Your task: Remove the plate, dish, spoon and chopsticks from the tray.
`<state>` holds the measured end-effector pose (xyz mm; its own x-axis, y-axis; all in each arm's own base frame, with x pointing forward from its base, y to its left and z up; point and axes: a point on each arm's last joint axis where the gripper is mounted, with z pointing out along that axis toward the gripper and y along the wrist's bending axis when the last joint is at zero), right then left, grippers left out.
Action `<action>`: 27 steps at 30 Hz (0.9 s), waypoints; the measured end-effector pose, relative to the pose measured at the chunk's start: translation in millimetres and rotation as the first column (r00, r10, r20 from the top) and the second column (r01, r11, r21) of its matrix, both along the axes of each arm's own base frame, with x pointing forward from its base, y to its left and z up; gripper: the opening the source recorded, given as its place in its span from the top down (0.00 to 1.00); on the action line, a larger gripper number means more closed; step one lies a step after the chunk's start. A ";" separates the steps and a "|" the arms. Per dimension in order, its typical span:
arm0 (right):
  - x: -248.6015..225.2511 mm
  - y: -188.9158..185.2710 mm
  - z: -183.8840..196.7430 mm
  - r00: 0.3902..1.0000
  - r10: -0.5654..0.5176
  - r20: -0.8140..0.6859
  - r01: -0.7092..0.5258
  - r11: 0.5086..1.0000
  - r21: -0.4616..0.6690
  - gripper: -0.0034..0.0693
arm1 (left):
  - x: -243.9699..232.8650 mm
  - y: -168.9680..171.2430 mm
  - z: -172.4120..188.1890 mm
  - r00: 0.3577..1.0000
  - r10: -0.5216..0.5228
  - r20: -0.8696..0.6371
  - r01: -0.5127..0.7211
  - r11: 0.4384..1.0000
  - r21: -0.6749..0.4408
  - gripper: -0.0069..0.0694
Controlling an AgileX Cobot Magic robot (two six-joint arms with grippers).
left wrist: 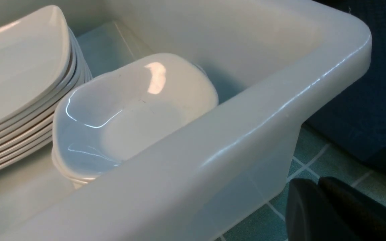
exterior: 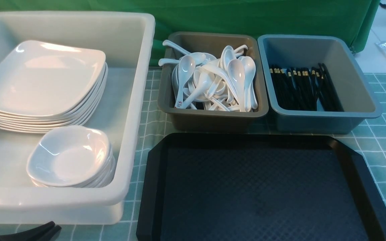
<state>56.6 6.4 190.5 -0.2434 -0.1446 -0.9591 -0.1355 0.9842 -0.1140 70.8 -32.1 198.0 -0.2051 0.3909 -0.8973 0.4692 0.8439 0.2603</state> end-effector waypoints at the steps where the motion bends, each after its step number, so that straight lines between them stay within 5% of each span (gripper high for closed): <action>1: -1.1 -0.3 -3.0 1.000 0.004 0.008 -0.004 1.000 0.001 0.93 | 0.0 0.0 0.0 1.000 0.000 0.000 0.000 1.000 0.000 0.89; 27: -5.0 -0.2 -16.0 0.998 0.002 -0.070 0.000 1.000 0.018 0.91 | 0.1 0.2 0.1 1.000 0.002 0.003 -0.002 1.000 0.002 0.89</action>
<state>51.6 6.2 174.6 -0.3098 -0.1282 -0.9421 -0.1434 0.9858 -0.0870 71.0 -31.9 198.1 -0.2034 0.3924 -0.8970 0.4672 0.8440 0.2633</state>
